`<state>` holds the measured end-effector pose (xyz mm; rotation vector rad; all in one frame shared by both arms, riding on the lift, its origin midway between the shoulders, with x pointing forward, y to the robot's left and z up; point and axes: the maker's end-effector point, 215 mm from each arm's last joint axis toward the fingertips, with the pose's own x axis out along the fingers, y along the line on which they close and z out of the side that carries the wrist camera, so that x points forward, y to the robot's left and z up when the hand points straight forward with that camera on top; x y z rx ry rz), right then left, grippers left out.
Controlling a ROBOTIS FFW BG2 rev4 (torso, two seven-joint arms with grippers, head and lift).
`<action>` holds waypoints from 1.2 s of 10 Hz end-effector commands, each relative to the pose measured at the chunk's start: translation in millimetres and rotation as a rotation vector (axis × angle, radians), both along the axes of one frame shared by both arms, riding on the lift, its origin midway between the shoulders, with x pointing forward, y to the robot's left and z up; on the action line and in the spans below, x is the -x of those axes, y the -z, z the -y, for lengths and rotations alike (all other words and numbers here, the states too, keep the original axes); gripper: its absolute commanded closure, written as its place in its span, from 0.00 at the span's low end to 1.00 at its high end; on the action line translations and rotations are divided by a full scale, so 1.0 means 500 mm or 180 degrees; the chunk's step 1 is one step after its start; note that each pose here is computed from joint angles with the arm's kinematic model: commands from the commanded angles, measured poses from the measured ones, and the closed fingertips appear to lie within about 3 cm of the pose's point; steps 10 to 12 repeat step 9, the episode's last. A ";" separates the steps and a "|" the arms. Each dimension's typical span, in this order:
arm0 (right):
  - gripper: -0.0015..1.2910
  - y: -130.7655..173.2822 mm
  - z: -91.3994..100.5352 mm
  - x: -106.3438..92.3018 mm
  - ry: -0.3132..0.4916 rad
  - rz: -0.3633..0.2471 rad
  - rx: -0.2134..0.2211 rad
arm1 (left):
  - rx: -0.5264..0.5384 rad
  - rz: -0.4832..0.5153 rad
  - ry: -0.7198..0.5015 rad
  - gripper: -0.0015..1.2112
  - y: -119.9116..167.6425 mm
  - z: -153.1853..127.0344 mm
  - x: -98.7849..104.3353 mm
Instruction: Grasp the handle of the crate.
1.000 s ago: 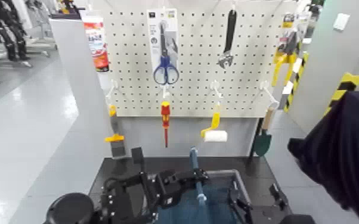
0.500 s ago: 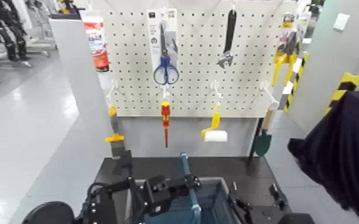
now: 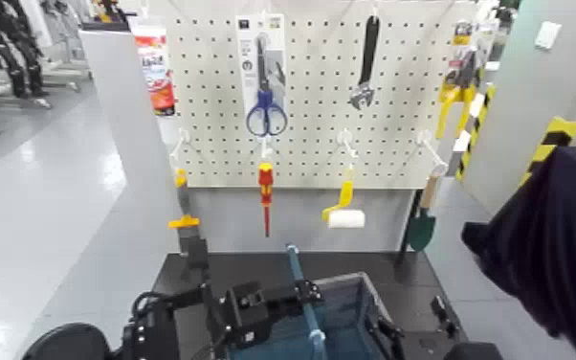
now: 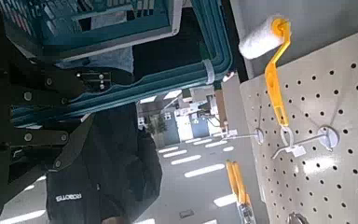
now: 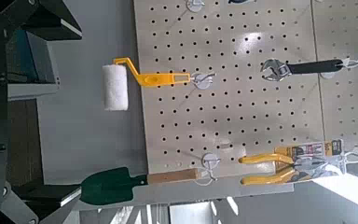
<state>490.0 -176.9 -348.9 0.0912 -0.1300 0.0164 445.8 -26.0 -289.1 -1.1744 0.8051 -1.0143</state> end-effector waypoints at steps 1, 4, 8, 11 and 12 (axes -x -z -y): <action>0.11 0.000 -0.006 0.001 -0.0011 0.0004 0.0011 | 0.0005 0.0001 0.0077 0.93 -0.007 0.011 0.010; 0.11 -0.004 -0.011 0.001 -0.0031 0.0021 0.0053 | 0.0017 -0.0008 0.0154 0.93 -0.013 0.023 0.018; 0.11 -0.003 -0.011 0.001 -0.0026 0.0015 0.0098 | 0.0029 -0.0028 0.0158 0.93 -0.010 0.024 0.021; 0.11 -0.005 -0.010 0.001 -0.0021 0.0026 0.0098 | 0.0030 -0.0025 0.0154 0.93 -0.011 0.023 0.020; 0.11 -0.005 -0.010 0.001 -0.0021 0.0026 0.0098 | 0.0030 -0.0025 0.0154 0.93 -0.011 0.023 0.020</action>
